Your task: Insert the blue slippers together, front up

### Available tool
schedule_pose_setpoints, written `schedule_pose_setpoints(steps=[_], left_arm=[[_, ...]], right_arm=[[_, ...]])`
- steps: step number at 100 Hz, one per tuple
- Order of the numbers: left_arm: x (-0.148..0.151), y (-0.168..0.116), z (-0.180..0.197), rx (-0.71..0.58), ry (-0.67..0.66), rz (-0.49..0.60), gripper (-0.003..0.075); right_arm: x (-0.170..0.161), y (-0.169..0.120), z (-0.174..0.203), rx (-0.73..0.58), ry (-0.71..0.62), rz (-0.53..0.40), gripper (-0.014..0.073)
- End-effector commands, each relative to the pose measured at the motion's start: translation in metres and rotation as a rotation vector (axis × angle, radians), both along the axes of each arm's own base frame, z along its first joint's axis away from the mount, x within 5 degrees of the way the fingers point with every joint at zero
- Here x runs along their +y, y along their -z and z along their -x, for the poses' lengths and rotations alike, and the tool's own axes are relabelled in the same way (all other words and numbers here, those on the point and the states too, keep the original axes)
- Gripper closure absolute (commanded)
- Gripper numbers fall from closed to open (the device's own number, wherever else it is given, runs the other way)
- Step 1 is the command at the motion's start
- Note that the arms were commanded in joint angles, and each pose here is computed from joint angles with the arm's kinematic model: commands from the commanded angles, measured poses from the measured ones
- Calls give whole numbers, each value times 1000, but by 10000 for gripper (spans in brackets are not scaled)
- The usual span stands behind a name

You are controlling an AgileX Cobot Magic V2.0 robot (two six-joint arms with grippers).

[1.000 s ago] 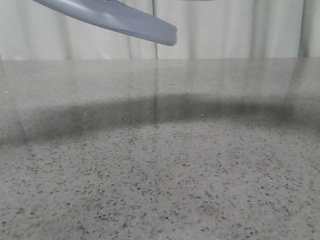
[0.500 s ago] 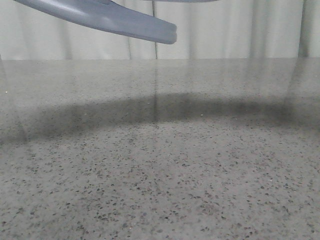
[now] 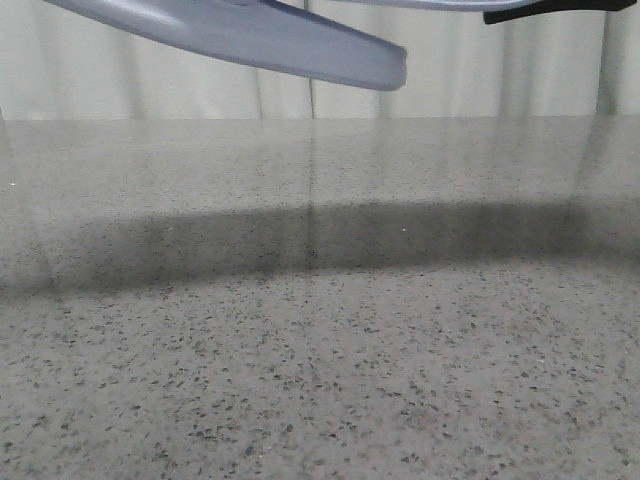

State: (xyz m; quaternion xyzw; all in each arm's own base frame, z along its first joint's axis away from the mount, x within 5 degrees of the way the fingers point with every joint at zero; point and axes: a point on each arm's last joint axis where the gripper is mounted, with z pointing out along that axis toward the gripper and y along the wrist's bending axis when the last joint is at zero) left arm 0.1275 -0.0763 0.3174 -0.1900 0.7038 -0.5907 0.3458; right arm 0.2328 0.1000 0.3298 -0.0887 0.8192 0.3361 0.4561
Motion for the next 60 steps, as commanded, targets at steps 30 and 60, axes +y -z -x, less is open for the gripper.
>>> schedule_pose_setpoints(steps=[30, 60], left_arm=[[-4, -5, -8, 38, 10, 60, 704], [-8, 10, -25, 111, 15, 19, 704]], right_arm=[[-26, -63, 41, -374, 140, 101, 260], [-42, -90, 83, -588, 182, 189, 260]])
